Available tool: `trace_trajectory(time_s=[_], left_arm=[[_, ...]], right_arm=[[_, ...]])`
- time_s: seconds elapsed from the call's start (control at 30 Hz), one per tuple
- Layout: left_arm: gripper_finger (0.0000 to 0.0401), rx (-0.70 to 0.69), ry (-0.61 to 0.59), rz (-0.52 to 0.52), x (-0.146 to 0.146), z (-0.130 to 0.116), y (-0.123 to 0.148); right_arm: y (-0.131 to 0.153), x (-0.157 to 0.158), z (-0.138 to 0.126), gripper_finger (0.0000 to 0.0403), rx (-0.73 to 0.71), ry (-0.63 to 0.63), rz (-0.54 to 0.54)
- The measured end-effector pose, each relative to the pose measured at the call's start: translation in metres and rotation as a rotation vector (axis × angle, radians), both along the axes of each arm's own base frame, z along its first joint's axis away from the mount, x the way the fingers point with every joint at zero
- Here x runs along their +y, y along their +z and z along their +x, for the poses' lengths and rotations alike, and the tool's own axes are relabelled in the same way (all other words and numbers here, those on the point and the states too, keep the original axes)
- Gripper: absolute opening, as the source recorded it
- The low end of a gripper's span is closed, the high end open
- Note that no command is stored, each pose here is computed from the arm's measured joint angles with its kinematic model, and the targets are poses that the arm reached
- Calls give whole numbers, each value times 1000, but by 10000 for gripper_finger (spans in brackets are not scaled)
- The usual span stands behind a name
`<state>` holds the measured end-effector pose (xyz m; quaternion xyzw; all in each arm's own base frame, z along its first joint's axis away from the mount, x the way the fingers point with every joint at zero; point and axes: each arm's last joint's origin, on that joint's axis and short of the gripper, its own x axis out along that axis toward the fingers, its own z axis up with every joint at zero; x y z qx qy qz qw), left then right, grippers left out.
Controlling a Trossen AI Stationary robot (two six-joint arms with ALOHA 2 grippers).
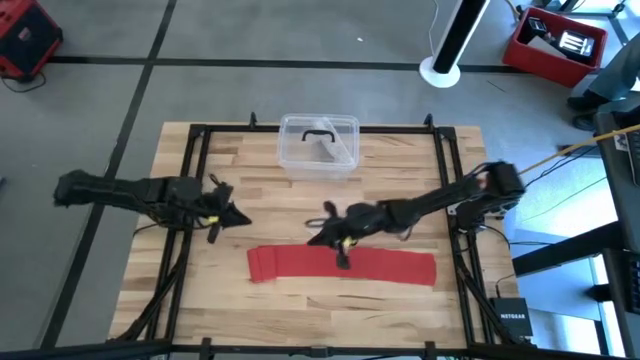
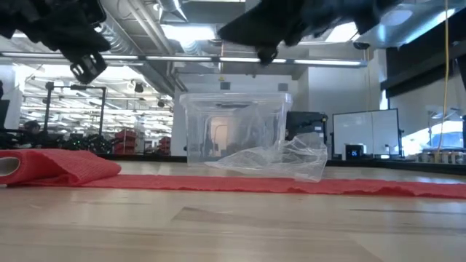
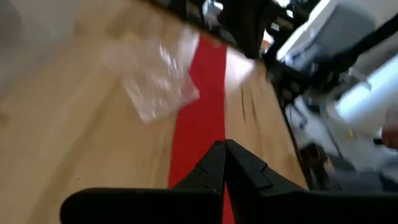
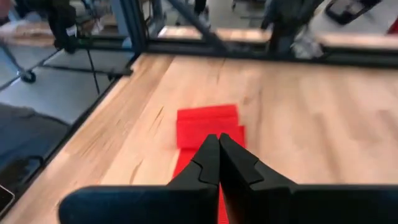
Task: Roll bandage
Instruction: Roll the red bandage
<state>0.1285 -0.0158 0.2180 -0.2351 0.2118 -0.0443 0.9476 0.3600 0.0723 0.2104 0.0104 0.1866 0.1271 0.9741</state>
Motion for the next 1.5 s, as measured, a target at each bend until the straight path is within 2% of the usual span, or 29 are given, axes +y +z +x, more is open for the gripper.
trace_trajectory(time_s=[0.1, 0.23, 0.37, 0.5, 0.67, 1.0, 1.3, 1.4, 1.5], left_arm=[[0, 78, -48, -34, -12, 10, -7], [0, 247, -83, -74, -28, 19, -25], [0, 332, -98, -48, -41, 26, -39], [0, 414, -63, -20, -48, 29, -52], [0, 495, -26, 50, -52, 34, -67], [0, 607, -30, 100, -56, 36, -84], [0, 616, -38, 107, -56, 35, -85], [0, 619, -38, 107, -56, 35, -85], [0, 622, -44, 100, -56, 34, -85]], right_arm=[[-24, 7, 22, 5, 62, -4, 1], [-47, 11, 47, 16, 102, -13, -6], [-71, 13, 60, 70, 189, -21, -32], [-85, 11, 65, 130, 244, -86, -84], [-97, 11, 63, 169, 305, -94, -112], [-105, 11, 47, 162, 516, -114, -165], [-99, 13, 20, 150, 740, -107, -303], [-94, 12, 17, 150, 751, -97, -319], [-91, 13, 22, 150, 673, -98, -302]])
